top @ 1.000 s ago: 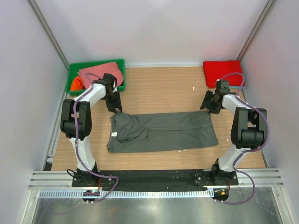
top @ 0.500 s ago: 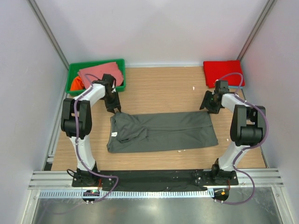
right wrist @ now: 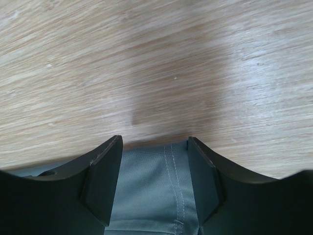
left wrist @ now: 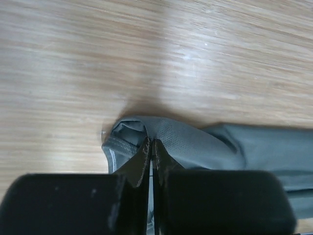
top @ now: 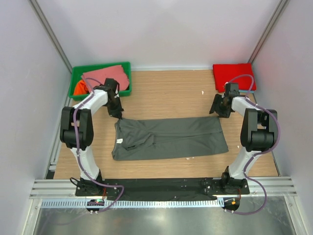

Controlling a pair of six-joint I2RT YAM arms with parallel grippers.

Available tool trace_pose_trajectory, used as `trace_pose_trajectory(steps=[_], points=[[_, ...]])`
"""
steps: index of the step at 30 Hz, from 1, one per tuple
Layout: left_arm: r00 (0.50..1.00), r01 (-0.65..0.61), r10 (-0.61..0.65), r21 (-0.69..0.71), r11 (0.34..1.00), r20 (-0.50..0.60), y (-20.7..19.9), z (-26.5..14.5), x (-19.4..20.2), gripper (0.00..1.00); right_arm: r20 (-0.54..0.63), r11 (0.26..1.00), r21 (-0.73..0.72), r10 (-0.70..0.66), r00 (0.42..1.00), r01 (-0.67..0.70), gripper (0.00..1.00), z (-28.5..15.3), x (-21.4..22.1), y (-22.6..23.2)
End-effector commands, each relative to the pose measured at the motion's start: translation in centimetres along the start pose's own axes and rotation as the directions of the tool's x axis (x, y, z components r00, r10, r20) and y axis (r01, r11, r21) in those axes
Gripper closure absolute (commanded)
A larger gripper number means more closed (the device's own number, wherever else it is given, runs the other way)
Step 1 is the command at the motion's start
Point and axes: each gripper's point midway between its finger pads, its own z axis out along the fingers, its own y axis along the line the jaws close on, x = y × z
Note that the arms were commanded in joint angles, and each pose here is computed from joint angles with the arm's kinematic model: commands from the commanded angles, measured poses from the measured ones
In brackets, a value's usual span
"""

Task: Fold and stack the t-shirts
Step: Fold the tshirt

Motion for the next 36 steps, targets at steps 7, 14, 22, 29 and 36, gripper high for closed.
trace_pose_trajectory(steps=[7,14,22,29,36], points=[[0.995,0.010,-0.013,0.034,0.999,0.104,0.0,-3.7,-0.5,1.00,0.045,0.998,0.030,-0.048,0.998,0.046,0.39,0.1,-2.3,-0.3],[0.997,0.005,-0.008,0.032,0.999,0.077,0.2,-3.1,0.4,0.99,0.039,0.998,0.028,-0.055,0.998,0.054,0.41,0.1,-1.5,-0.5],[0.997,0.002,-0.006,0.048,0.999,0.080,-0.1,-3.2,0.1,1.00,0.022,0.998,0.060,-0.030,0.999,0.029,0.44,-1.1,-0.7,-1.0],[0.997,0.003,-0.007,0.056,0.998,0.073,-0.3,-3.1,0.1,1.00,0.000,0.996,0.094,0.011,1.000,-0.011,0.44,-3.9,0.7,-1.5],[0.998,0.006,-0.010,0.068,0.998,0.059,-0.6,-2.8,0.2,1.00,-0.018,0.985,0.094,0.146,0.989,-0.144,0.53,-6.2,4.0,-1.5]])
